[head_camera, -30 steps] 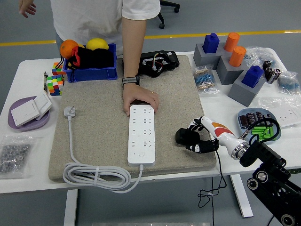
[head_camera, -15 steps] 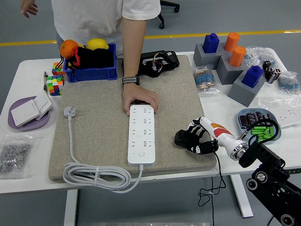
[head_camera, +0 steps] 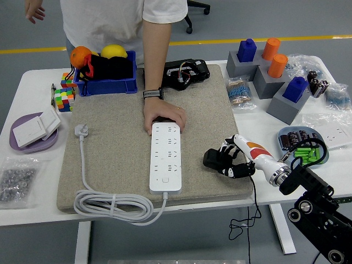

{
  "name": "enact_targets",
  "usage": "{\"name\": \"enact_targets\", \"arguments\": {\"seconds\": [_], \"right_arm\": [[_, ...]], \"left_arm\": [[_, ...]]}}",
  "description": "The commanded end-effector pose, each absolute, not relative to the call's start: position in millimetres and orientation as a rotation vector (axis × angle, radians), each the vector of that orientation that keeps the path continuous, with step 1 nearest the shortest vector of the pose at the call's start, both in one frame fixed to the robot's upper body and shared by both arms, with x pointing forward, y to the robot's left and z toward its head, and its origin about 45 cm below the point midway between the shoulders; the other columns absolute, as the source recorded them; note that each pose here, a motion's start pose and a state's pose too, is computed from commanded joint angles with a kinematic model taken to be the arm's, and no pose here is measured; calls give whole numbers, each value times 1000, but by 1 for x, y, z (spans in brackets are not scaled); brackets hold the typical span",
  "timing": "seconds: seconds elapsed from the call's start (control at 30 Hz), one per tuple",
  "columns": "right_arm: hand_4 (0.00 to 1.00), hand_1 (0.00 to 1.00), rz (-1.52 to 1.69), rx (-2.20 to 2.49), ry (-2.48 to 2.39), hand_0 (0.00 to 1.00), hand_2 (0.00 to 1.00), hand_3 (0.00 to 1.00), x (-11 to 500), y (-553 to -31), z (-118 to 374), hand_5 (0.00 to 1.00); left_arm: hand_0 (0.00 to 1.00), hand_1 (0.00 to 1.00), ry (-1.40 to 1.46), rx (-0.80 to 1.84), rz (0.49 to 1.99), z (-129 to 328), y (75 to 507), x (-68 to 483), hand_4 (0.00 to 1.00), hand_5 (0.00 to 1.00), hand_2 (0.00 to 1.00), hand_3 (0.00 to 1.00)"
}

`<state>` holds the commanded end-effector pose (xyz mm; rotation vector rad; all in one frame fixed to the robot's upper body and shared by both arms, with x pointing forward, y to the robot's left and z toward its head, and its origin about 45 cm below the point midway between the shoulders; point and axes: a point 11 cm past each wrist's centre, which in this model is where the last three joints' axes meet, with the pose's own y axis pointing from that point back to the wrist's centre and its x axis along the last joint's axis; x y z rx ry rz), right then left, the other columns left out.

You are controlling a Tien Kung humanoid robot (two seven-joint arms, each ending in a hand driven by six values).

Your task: Press the white button,pick up the black plug,place it near the board,insert it into the board

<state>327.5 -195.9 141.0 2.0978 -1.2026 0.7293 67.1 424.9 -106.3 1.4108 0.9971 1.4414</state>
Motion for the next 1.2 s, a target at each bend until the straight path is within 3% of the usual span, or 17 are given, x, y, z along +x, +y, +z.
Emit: {"name": "enact_targets", "arguments": {"seconds": [0.53, 0.83, 1.2], "right_arm": [[805, 394, 795, 2153, -1264, 406, 364, 372, 324, -187, 175, 2], [804, 391, 825, 2351, -1224, 403, 370, 397, 303, -149, 212, 2], [806, 383, 870, 2406, -1085, 402, 370, 399, 309, -108, 210, 2]], "left_arm": [[833, 802, 997, 1419, 1435, -107, 425, 65, 602, 500, 781, 807], [833, 801, 1002, 1418, 1434, -107, 424, 63, 603, 503, 780, 807], [833, 801, 1005, 1415, 1434, -108, 423, 63, 602, 503, 780, 806]]}}
